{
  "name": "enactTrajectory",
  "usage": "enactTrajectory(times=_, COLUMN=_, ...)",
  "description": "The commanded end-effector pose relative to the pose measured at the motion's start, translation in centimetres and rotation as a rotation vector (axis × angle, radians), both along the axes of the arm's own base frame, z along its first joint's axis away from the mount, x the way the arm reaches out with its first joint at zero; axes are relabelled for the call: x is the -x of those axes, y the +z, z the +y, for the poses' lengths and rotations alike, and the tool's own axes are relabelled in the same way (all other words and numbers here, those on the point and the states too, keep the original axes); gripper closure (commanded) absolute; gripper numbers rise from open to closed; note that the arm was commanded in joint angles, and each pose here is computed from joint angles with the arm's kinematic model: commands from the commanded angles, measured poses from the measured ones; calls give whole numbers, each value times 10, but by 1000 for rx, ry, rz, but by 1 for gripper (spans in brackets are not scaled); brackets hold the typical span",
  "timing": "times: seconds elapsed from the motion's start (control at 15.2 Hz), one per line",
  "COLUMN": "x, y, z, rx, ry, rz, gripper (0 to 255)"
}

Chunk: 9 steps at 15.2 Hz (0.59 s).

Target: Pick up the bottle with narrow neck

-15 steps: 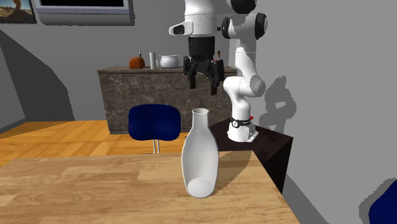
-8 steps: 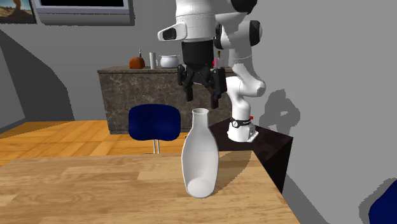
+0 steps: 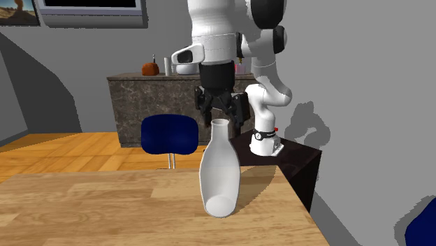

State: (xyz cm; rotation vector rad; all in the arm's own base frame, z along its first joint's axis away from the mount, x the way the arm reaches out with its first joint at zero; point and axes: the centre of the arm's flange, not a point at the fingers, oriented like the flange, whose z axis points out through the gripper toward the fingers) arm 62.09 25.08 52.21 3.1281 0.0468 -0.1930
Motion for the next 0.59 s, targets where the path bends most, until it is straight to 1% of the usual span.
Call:
enactTrajectory(times=0.0, x=0, y=-8, z=0, rx=0, ry=0, rz=0, gripper=0)
enactTrajectory(times=0.07, x=0, y=-8, z=0, rx=0, ry=0, rz=0, gripper=0)
enactTrajectory(times=0.13, x=1, y=-8, z=0, rx=0, ry=0, rz=-1, gripper=255)
enactTrajectory(times=0.53, x=1, y=-8, z=0, rx=0, ry=0, rz=0, gripper=255)
